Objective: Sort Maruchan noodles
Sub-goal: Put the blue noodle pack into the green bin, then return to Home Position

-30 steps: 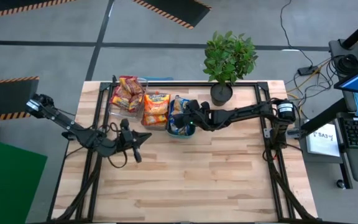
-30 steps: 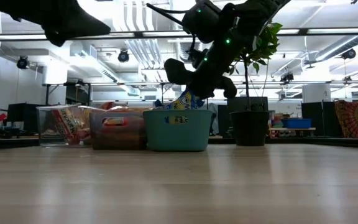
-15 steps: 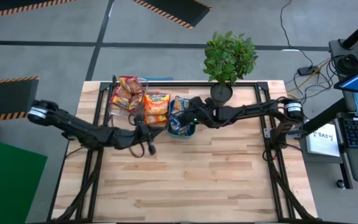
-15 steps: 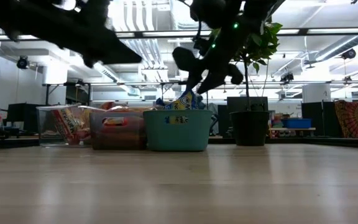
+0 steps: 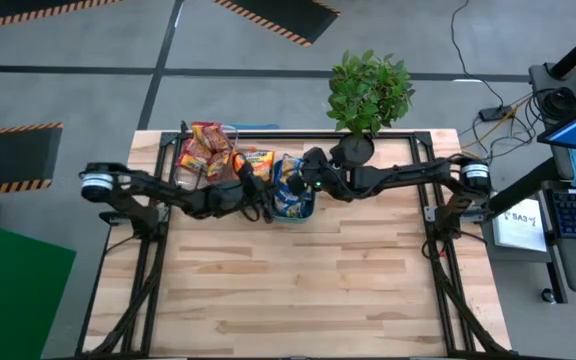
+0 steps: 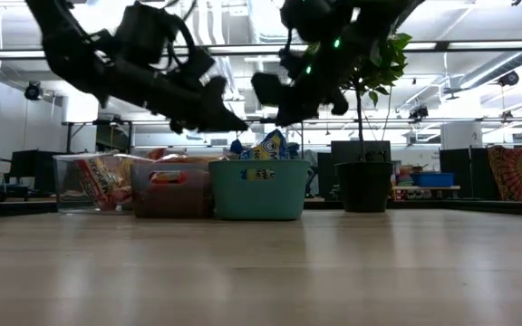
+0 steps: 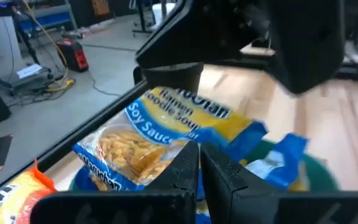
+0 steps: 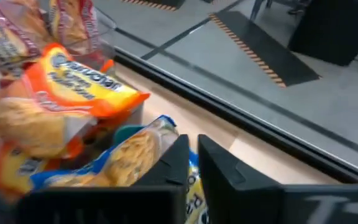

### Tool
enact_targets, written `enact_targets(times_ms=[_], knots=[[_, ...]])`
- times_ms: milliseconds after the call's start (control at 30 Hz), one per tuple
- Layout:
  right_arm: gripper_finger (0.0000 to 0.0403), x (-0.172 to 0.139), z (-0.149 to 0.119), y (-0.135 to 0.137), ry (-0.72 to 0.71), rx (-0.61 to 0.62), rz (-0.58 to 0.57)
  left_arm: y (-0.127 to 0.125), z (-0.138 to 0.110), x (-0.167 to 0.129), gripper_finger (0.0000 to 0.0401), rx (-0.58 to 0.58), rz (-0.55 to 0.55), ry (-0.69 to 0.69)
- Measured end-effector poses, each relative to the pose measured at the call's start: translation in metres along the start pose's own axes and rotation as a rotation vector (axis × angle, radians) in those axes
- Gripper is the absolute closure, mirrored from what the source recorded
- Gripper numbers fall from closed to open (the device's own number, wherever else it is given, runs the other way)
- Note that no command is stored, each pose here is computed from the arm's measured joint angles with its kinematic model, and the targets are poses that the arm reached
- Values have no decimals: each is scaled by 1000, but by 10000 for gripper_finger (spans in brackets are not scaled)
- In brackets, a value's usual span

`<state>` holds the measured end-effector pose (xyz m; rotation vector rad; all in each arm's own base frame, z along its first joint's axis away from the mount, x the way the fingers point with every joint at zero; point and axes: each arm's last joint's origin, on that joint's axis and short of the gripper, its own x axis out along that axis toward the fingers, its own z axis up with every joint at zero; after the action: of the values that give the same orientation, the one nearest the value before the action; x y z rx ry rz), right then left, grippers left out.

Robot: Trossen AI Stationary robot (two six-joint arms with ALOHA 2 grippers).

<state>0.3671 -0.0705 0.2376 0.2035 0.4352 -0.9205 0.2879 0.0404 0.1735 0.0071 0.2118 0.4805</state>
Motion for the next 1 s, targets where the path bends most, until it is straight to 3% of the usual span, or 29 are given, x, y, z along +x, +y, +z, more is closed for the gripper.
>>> enact_targets(times_ms=[67,267,433,633,833,1000], knots=[[386,11,-6,-1,-20,-13,-8,1,-5,8,401,5,-4,23],[393,44,-29,-8,-80,12,-27,0,-21,18,401,0,-3,88],[394,61,-59,-9,-73,23,82,1,-31,16,401,-39,4,160],[394,76,-83,-6,-47,27,84,1,-32,16,401,-53,4,168],[394,65,-71,-6,-50,-35,91,-1,-19,10,401,-73,-64,136],[394,35,-40,-4,-119,-78,138,-1,4,-12,401,-64,-109,88]])
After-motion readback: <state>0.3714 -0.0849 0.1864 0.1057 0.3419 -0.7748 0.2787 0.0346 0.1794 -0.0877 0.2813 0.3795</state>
